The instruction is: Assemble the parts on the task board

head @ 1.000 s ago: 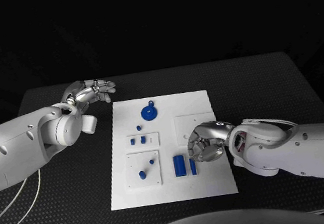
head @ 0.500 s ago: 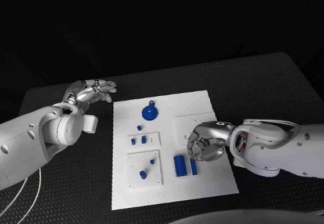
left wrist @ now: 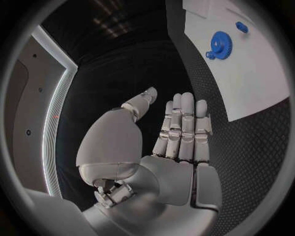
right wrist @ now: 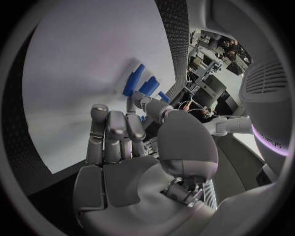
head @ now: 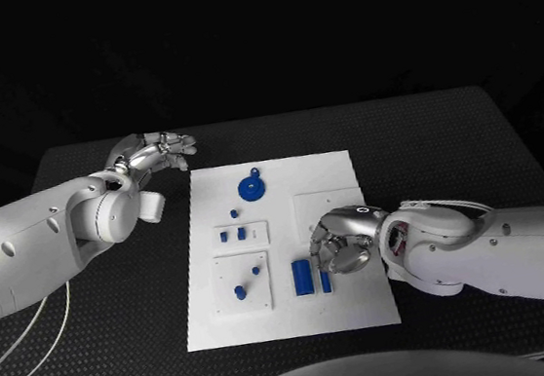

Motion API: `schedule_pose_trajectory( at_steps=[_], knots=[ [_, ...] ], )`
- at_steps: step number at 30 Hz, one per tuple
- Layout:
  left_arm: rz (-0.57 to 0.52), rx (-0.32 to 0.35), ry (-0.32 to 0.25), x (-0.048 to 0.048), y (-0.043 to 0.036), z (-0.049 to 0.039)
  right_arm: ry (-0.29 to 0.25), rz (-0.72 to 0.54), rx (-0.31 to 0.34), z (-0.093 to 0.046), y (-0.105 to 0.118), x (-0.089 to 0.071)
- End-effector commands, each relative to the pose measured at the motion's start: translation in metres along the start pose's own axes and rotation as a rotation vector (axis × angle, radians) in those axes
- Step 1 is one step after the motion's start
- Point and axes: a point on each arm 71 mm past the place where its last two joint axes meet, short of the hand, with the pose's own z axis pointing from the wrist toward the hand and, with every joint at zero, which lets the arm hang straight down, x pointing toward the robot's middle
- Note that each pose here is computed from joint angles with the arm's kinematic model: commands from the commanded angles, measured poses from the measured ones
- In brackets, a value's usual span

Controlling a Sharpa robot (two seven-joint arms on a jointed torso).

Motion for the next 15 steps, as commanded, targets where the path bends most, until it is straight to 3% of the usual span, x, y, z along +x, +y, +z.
schedule_pose_trajectory(
  at_steps=[1,15],
  knots=[
    [-0.001,0.007,0.015,0.0018,-0.0013,0.0003,0.036,-0.026,-0.005,0.0008,0.0006,0.0032],
    [0.000,0.005,0.017,0.0017,-0.0010,0.0000,0.040,-0.080,0.002,0.0016,-0.0047,0.0044]
  ],
)
